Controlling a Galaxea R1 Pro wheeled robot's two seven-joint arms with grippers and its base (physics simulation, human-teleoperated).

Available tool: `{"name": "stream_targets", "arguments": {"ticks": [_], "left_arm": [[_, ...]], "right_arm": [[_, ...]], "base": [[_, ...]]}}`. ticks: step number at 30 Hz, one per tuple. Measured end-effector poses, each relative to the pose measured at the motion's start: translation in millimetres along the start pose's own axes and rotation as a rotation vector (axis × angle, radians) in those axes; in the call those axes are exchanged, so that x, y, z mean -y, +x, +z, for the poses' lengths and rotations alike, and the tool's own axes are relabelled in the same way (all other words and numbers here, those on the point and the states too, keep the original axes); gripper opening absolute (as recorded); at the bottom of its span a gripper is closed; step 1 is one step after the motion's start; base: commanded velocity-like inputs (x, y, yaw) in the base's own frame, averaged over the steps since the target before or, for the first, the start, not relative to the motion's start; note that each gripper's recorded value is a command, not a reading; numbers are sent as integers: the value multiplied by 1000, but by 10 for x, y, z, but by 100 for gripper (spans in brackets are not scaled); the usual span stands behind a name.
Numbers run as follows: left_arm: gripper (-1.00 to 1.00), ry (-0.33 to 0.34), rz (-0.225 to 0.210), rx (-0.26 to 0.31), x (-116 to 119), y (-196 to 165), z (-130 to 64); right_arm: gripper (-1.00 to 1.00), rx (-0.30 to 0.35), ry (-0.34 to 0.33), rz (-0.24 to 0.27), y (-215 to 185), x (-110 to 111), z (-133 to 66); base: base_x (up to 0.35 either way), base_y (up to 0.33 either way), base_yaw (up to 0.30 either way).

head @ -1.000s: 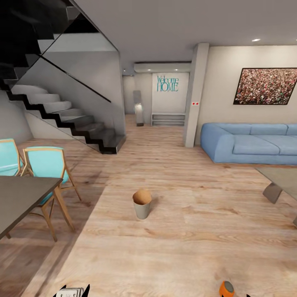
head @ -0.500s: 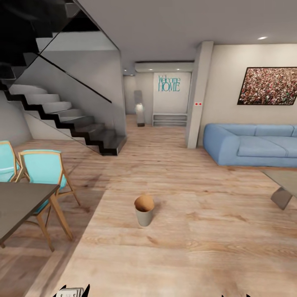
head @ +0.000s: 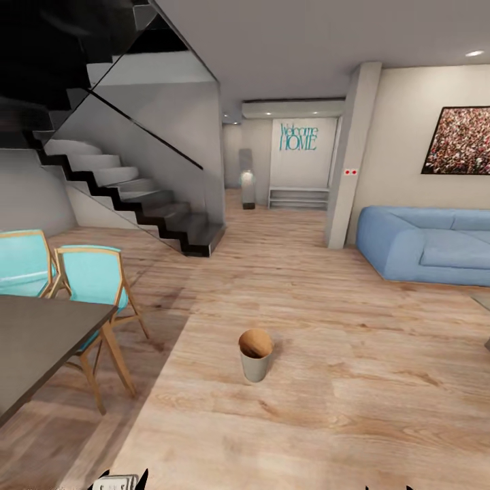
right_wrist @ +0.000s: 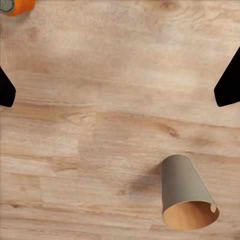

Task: Put the three can of soda from the living room inside the tash can in the kitchen.

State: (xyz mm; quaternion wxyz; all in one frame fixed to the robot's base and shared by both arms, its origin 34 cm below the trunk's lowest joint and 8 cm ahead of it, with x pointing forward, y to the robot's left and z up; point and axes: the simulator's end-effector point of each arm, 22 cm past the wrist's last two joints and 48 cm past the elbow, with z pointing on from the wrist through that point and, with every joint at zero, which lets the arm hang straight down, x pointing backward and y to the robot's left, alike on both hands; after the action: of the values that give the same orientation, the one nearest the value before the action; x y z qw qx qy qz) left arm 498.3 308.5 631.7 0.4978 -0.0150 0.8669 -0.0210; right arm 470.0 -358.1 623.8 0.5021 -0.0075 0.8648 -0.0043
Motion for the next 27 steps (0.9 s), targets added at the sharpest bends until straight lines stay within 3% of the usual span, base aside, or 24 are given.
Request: {"name": "stream_targets", "arguments": {"ticks": [17,27], "left_arm": [[100,0,0,-11,-2,43,1],[100,-1,-1,-15,-2,62,-2]], "right_arm": [[100,-14,1,0,56,5,-6],[100,-20,2,1,84,6,-13]], "base": [[57,2,73],[257,0,18]]}}
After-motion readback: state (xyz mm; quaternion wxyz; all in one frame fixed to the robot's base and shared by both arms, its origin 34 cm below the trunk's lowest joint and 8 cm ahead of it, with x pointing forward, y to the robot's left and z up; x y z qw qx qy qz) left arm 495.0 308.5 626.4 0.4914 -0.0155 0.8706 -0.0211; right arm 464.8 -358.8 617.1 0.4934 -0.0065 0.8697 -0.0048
